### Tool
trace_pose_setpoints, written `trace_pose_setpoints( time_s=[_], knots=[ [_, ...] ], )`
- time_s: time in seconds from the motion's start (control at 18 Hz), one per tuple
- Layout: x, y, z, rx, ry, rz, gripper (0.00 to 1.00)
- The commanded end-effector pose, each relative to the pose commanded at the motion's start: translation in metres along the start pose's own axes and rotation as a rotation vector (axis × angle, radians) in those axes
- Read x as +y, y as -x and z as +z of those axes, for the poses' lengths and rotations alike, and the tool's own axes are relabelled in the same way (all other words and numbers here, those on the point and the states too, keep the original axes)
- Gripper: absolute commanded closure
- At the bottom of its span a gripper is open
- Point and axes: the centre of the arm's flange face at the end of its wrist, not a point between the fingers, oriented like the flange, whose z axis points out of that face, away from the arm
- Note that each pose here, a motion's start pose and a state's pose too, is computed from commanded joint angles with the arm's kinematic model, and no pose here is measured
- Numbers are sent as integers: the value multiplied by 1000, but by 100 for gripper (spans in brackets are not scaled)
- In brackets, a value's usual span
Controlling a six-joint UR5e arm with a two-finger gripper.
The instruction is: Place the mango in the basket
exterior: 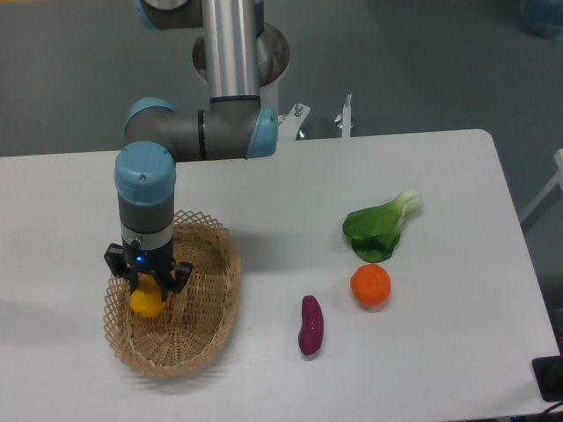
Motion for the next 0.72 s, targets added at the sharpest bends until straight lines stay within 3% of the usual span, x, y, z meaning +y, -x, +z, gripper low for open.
trace_pose_setpoints(
  time_s=[0.06,0.11,0.17,0.22,0.72],
  knots=[
    [0,0,0,0,1,0,41],
    [0,0,0,-1,0,3,28],
    [-1,1,-1,-10,0,7,6],
    [-3,3,-2,-25,1,15,0],
    [-12,12,-34,-70,-49,9,0]
  ],
)
